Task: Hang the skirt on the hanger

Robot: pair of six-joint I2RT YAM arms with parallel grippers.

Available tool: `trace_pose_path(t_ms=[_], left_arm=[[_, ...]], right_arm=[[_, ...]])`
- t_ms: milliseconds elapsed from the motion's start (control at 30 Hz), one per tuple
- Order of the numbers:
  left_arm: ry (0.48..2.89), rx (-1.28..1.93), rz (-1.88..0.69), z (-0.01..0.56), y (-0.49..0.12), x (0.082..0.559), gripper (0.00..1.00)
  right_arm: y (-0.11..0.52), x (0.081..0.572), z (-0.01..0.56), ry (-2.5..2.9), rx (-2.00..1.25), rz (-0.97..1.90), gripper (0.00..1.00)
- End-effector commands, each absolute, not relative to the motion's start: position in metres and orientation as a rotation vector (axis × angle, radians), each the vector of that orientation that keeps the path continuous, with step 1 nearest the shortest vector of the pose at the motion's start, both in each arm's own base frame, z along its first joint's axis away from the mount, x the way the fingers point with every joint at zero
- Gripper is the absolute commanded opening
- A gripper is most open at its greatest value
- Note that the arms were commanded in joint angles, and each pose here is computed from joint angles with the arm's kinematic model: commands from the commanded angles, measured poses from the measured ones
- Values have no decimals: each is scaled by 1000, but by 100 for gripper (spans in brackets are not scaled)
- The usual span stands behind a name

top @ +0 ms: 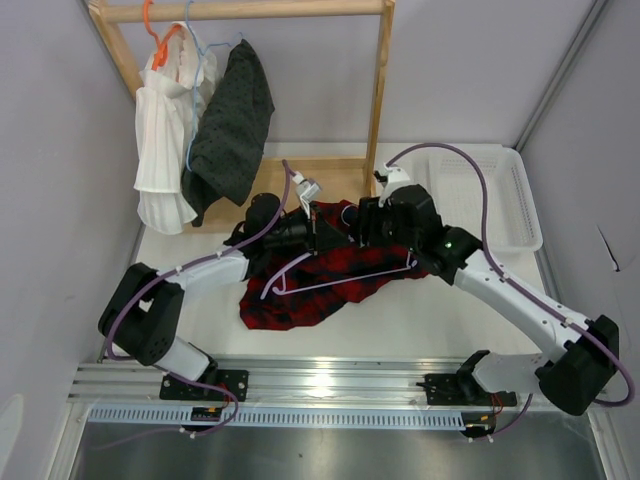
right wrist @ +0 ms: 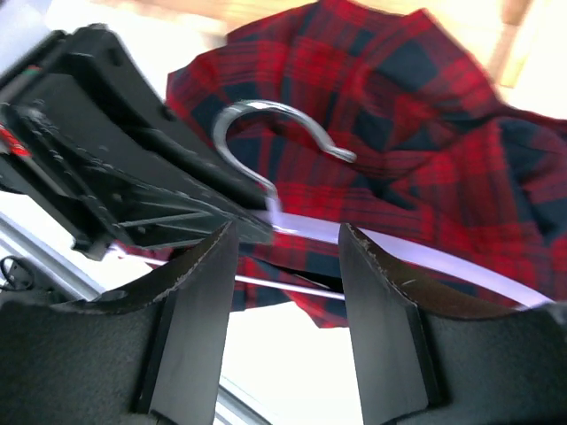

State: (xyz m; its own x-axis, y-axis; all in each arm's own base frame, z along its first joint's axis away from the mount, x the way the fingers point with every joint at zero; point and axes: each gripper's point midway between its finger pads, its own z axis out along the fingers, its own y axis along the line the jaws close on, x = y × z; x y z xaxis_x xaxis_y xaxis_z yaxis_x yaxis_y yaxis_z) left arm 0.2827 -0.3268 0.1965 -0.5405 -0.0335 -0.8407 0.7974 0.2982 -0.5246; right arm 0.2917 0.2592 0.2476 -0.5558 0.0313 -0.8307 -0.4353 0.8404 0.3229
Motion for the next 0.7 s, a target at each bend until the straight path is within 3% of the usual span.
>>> trace_pose_path(t_ms=[0, 267, 367, 667], left_arm=[[1667, 749, -1331, 226, -337, 288, 0], [1656, 765, -1329, 229, -340, 286, 0], [1655, 770, -1329, 229, -341, 285, 0], [1652, 778, -1319, 228, -343, 284, 0]], right_arm=[[277, 302, 267, 2021, -251, 658, 53], [278, 320, 252, 2045, -169, 583, 46], [280, 323, 249, 2061, -154, 569, 39], [279, 327, 243, 2063, -108, 536, 39]])
